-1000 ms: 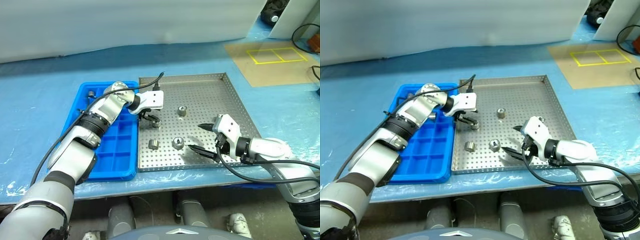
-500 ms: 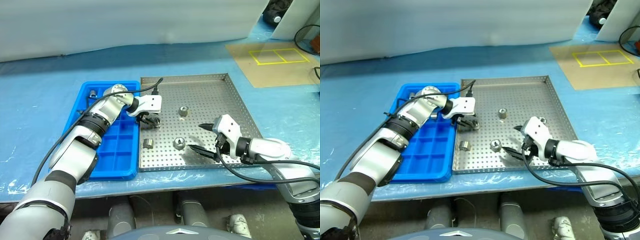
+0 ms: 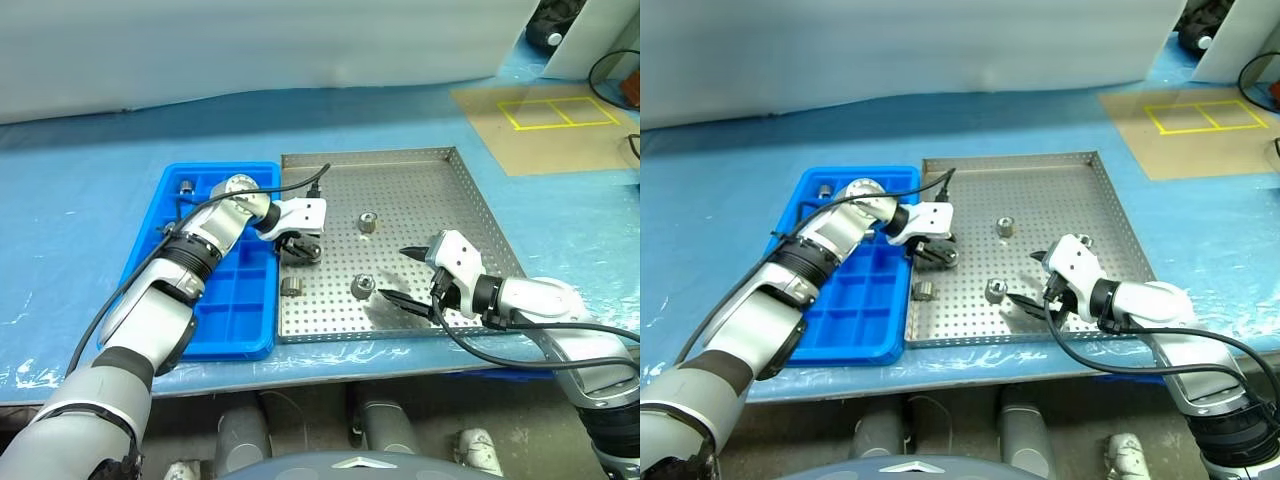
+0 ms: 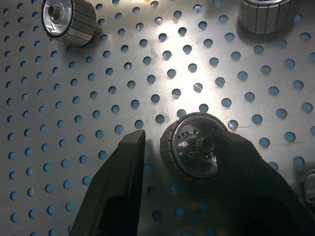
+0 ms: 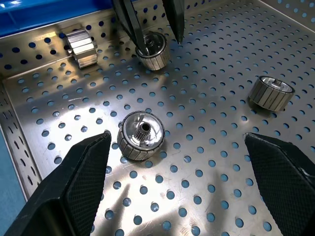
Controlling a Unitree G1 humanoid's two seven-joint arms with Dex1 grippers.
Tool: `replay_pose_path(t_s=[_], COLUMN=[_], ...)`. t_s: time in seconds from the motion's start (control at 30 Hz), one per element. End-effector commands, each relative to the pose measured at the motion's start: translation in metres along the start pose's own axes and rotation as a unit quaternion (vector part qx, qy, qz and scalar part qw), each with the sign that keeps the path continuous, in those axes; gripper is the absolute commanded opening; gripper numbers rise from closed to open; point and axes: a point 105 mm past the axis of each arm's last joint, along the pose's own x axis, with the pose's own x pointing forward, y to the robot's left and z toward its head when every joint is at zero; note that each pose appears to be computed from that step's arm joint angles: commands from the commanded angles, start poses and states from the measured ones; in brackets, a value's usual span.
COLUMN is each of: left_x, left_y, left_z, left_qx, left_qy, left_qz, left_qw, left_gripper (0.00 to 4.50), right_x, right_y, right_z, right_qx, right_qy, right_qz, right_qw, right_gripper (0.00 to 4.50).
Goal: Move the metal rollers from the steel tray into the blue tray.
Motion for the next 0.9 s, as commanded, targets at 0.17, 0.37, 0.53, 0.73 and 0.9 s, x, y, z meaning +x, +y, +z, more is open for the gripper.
replay_pose_path(t_s=[0.17,0.37,0.53,0.73,0.9], left_x=[0.000,-0.001,-0.009,-0.048,-0.085], left_y=[-0.007,-0.007,0.006,0.008,-0.017], left_z=[-0.001,0.001,0.020,0.061,0.053], left_qx=[-0.007,-0.005,-0.012,-0.012,0.002], left_qy=[0.002,-0.003,-0.047,-0.178,-0.198], left_qz=[-0.012,-0.008,0.023,0.028,0.007], left_qw=[1.000,1.000,0.999,0.984,0.980], left_gripper=[0.84,0.84,0.84,0.84,0.84], right_x=[-0.002,-0.001,-0.001,0.003,0.009], right_y=[-0.004,-0.006,-0.008,-0.010,-0.021], right_z=[0.005,0.006,0.008,0.018,0.039], right_qx=[-0.015,-0.017,-0.017,-0.022,-0.034], right_qy=[-0.010,-0.012,-0.017,-0.033,-0.063], right_qz=[-0.012,-0.017,-0.017,-0.001,0.023], right_qw=[1.000,1.000,1.000,0.999,0.997], right_gripper=[4.50,4.50,4.50,4.50,4.50])
